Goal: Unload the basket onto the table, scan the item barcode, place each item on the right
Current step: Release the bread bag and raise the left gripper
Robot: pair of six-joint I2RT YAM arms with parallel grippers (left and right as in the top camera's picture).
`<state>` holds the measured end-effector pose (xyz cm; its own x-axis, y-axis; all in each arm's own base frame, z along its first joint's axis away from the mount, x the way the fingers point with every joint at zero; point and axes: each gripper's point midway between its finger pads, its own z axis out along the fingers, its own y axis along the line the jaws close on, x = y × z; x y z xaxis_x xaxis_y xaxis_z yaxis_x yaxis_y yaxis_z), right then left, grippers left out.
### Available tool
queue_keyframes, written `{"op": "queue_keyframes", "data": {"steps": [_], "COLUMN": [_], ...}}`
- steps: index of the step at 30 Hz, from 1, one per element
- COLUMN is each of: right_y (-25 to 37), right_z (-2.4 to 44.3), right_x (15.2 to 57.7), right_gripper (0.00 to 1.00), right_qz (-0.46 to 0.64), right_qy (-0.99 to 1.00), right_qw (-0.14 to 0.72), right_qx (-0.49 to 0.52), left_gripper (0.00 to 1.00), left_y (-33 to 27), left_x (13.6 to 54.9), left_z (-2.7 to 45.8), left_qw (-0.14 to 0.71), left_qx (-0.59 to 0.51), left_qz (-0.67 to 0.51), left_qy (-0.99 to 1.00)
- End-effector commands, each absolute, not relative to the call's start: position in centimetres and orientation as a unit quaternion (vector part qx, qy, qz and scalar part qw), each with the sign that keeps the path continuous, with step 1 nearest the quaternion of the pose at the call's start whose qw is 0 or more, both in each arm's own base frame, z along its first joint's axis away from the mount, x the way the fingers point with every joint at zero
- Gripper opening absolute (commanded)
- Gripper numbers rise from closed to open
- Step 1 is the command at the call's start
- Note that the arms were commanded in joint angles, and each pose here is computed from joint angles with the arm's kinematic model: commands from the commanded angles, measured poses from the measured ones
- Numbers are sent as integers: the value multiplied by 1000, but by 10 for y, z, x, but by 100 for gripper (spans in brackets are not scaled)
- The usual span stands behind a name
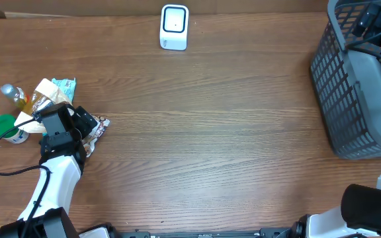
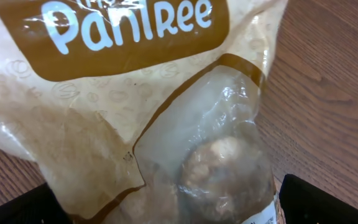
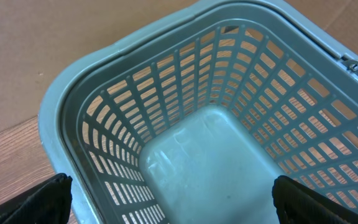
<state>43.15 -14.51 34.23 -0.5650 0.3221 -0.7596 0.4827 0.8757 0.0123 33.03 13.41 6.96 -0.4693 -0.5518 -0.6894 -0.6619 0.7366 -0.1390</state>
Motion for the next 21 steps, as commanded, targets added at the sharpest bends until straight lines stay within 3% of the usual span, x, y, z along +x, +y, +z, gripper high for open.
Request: {"op": "queue_keyframes", "data": {"steps": [1,15,21], "right_y": [-147,-147,-147], "right_z": [354,354,354], "right_x": [430,430,430], "right_gripper": [100,100,100], "right_qz": [-103,-103,-103], "right_qy": [871,871,871], "right_qw": [420,420,420], "right_qx": [233,233,233], "left_gripper": [99,100,100], "left_y": [140,88,105], "left_x": [335,335,319], "left_z": [78,66,114], "left_qw": [382,317,244], "left_qx": [-365,-336,-350], "left_qz": [78,-56,10], "left_qy": [845,885,904]}}
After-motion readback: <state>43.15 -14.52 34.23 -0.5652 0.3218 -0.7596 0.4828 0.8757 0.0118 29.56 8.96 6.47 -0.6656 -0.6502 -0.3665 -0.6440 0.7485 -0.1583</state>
